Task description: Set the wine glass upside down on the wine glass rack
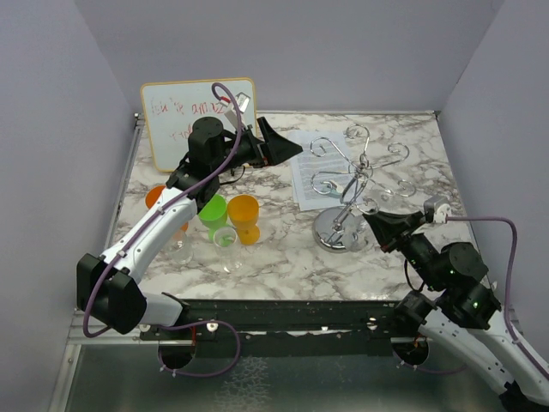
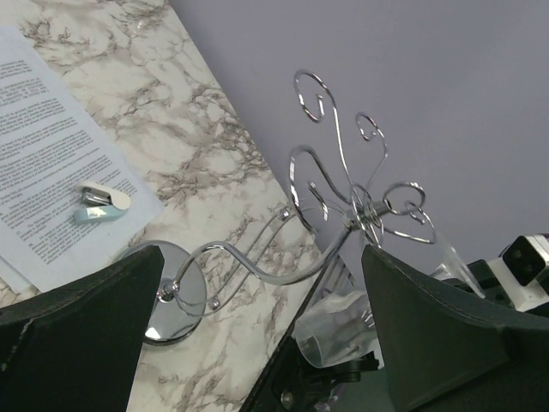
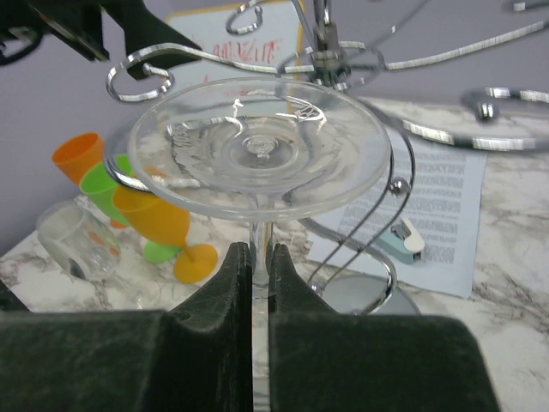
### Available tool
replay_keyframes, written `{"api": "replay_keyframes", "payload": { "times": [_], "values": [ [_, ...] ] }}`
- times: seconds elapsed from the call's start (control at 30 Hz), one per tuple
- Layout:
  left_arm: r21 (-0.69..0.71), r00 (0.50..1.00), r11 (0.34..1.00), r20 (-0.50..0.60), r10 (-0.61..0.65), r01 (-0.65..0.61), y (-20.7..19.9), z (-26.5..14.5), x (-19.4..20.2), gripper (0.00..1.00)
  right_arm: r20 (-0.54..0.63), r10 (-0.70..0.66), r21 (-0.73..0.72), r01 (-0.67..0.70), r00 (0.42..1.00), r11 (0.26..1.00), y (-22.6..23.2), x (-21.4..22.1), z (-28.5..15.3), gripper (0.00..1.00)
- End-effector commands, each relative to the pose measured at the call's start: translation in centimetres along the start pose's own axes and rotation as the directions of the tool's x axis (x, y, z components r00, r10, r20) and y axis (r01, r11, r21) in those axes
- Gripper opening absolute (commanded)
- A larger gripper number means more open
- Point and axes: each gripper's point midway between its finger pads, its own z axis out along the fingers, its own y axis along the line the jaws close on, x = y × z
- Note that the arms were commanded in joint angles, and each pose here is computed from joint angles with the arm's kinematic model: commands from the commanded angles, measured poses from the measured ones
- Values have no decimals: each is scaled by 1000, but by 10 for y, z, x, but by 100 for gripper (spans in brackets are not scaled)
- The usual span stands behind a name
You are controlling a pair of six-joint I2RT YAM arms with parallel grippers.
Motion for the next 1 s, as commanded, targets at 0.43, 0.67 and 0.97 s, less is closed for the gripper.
{"api": "replay_keyframes", "payload": {
  "times": [0.43, 0.67, 0.97],
  "values": [
    [19, 1000, 1000, -18, -13, 13, 1, 1, 6, 99, 82, -26, -74, 32, 996, 997, 17, -25, 12, 1],
    [17, 1000, 1000, -19, -14, 14, 1, 0, 7, 99, 87, -45, -168, 59, 995, 984, 36, -25, 25, 1],
    [12, 1000, 1000, -24, -15, 15, 3, 1, 9, 99, 57, -44, -286, 59, 997, 956, 56, -18, 21, 1]
  ]
}}
